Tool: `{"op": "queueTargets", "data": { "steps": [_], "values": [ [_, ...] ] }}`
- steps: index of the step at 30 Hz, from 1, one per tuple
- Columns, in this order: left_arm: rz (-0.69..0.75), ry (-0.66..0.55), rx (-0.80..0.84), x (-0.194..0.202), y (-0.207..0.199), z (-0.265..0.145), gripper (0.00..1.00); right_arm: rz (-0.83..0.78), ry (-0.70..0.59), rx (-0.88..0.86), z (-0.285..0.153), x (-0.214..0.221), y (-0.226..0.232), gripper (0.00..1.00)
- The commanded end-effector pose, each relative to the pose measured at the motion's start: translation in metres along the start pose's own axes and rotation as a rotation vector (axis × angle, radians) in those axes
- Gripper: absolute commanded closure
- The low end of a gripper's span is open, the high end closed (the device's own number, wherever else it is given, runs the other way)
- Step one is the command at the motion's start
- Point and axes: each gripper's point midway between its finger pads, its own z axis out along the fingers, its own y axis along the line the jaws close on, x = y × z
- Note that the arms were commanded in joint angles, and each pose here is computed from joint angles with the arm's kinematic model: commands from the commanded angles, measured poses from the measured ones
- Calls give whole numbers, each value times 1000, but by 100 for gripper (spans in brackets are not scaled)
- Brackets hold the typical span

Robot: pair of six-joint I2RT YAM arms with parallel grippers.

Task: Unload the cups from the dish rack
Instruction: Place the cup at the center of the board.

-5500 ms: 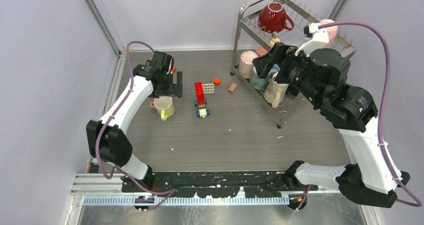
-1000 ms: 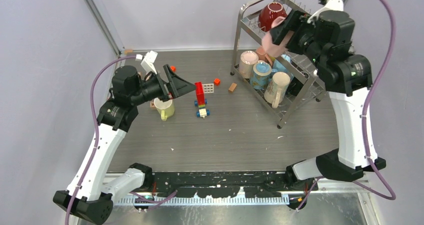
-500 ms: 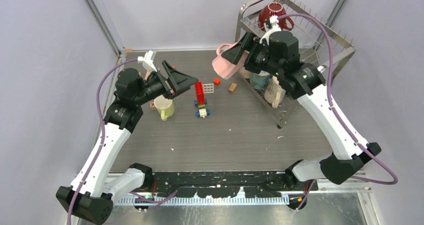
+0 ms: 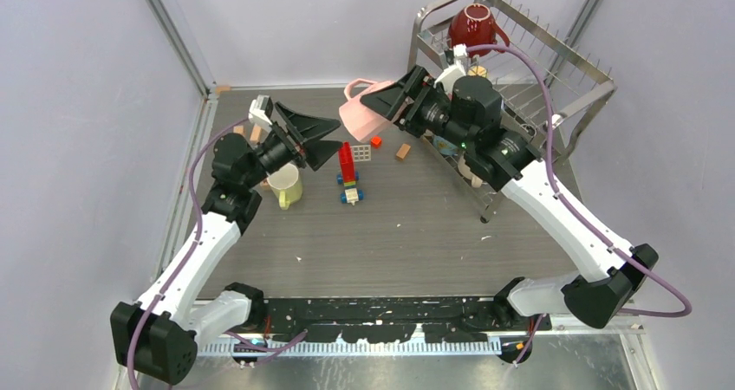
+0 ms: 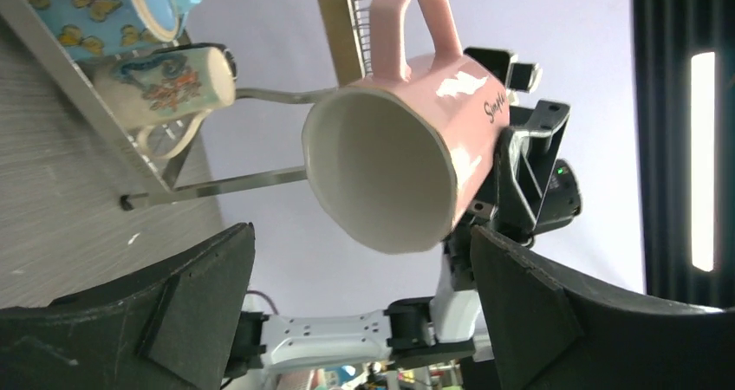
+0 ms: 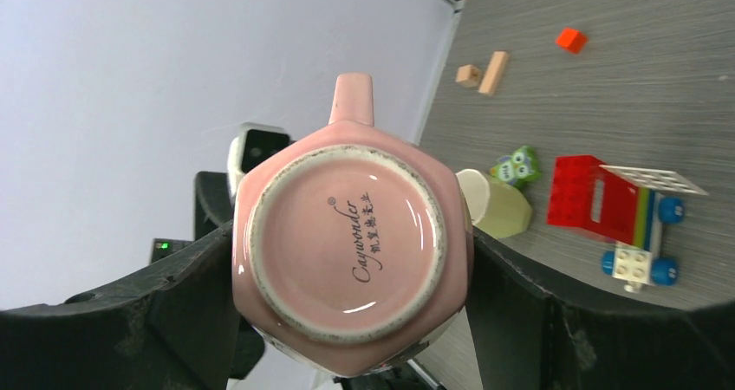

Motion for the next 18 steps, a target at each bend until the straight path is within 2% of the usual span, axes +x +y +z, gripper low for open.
{"op": "queueTargets", "data": {
  "steps": [1,18],
  "values": [
    [-50,-49,208,-11,-45,-3,6,19,-126,-279,-22,-32,76,94],
    [-107,-78,374,-24,-87,-5,29,24,-73,-347,-11,-11,89,94]
  ]
}}
